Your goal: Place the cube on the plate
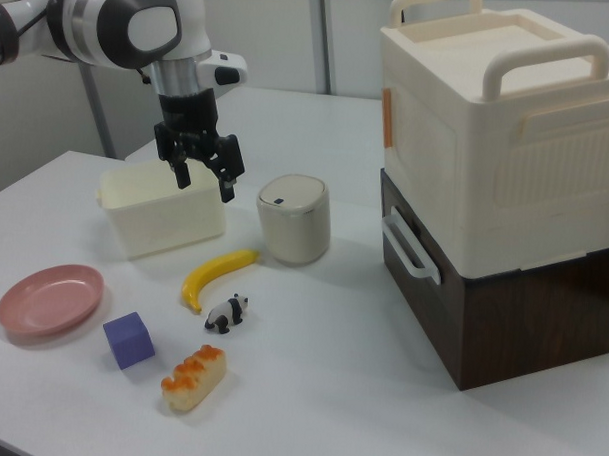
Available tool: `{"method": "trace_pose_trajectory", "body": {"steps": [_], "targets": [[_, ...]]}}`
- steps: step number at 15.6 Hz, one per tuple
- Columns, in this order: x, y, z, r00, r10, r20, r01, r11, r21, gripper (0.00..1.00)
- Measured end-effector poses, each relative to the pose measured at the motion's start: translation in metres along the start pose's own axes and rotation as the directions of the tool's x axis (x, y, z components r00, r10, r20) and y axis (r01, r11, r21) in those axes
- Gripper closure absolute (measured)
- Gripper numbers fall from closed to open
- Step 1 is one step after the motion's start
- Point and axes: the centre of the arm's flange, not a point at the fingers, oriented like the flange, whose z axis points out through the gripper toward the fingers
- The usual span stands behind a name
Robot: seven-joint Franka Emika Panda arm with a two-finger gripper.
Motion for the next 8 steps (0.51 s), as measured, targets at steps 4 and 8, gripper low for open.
{"method": "trace_pose_trajectory", "body": {"steps": [4,8], "targets": [[0.0000,0.0017,0.0001,1.000,0.000,0.000,0.000,1.000,-0.004,0.00],[0.0001,0.0034,0.0003,1.000,-0.009,0.001,0.009,1.000,-0.020,0.00]]}}
